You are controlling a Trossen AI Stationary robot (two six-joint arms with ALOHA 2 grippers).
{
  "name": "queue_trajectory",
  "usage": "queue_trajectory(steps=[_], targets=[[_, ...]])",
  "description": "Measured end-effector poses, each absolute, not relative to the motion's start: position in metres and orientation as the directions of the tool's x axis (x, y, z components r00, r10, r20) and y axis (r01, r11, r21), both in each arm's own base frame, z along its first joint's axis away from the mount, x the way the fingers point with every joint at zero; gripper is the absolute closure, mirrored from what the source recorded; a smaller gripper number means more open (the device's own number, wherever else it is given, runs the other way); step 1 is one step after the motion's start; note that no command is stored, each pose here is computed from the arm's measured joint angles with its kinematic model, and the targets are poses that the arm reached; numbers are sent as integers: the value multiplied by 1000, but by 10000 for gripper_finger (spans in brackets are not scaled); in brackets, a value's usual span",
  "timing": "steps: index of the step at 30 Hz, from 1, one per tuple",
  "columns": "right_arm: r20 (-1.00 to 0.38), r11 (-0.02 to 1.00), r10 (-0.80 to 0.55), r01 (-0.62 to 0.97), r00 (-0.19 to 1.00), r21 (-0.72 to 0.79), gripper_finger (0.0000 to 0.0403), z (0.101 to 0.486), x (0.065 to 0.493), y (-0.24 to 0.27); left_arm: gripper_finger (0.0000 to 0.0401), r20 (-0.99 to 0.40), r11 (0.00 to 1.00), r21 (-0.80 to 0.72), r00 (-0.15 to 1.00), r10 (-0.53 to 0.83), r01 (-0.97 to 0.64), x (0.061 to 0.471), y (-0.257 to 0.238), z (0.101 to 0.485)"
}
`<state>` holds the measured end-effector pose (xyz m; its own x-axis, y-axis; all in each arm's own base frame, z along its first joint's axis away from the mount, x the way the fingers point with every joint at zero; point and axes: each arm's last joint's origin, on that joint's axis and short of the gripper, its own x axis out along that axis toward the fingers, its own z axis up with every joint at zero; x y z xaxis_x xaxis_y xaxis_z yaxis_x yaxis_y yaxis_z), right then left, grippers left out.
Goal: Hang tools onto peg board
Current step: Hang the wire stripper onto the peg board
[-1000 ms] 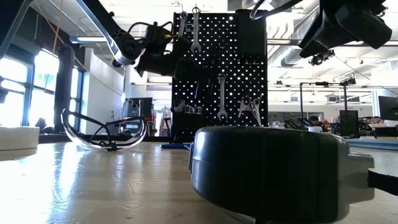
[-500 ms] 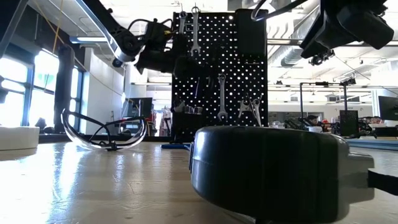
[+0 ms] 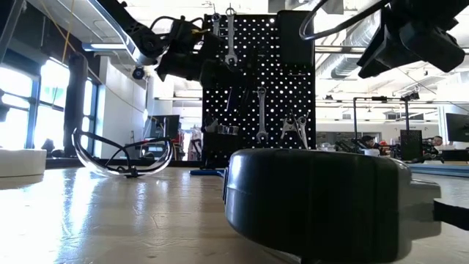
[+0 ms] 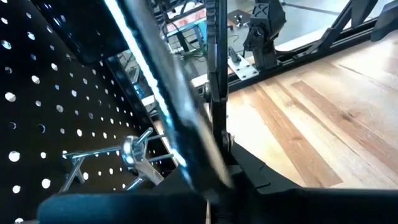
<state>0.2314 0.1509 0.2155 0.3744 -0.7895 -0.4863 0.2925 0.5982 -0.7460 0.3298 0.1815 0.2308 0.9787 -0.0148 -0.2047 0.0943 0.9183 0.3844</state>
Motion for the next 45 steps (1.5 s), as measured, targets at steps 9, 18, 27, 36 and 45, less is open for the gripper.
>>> queue_trajectory(steps=[9, 18, 27, 36, 45], targets=[[-472, 590, -793, 296, 384, -751, 272, 216, 232, 151, 382, -177, 910, 408, 984, -6, 79, 331, 182, 233], [-465, 582, -800, 301, 380, -755, 272, 216, 234, 148, 382, -186, 914, 396, 982, -17, 91, 331, 181, 232], [-470, 584, -798, 294, 376, -756, 272, 216, 233, 148, 382, -197, 917, 357, 974, -111, 176, 326, 185, 230], [-462, 574, -803, 278, 377, -770, 272, 217, 233, 148, 383, -194, 902, 352, 962, -193, 252, 328, 179, 229], [-466, 576, -802, 277, 374, -769, 272, 217, 233, 148, 384, -187, 922, 301, 963, -195, 245, 317, 196, 229]])
